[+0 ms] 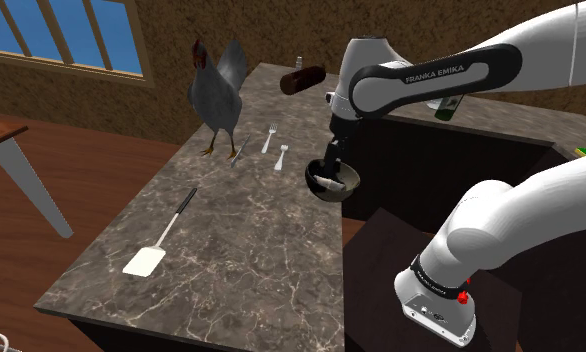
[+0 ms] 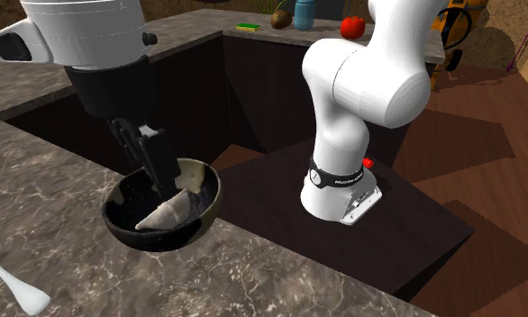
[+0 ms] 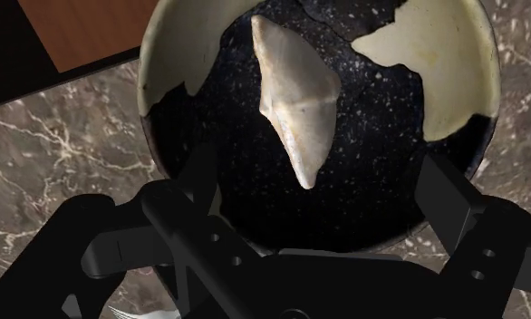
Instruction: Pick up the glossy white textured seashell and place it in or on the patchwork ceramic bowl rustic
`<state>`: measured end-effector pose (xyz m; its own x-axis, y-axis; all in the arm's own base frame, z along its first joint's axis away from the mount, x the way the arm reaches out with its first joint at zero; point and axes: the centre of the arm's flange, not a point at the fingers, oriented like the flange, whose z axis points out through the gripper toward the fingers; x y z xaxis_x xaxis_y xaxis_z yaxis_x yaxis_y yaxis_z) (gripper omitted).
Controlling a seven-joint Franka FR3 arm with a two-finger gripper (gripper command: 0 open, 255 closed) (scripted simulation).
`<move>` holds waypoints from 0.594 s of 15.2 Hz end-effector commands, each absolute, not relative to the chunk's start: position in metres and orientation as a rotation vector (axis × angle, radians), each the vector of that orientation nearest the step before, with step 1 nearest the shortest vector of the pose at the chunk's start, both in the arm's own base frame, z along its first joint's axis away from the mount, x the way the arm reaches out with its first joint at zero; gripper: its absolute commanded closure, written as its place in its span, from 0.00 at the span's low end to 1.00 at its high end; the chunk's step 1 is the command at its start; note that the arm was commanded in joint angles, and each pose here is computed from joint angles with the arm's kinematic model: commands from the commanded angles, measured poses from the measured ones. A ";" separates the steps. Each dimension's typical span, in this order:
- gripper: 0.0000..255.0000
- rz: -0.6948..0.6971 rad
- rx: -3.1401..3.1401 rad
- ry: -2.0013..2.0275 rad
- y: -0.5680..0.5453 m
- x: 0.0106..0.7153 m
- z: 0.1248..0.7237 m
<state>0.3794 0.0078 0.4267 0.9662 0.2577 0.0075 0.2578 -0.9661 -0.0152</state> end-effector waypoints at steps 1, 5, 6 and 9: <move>0.00 -0.009 -3.099 -0.406 0.008 0.379 0.427; 0.00 -0.009 -3.099 -0.406 0.007 0.379 0.466; 0.00 -0.009 -3.099 -0.406 0.007 0.379 0.477; 0.00 -0.009 -3.099 -0.406 0.007 0.379 0.477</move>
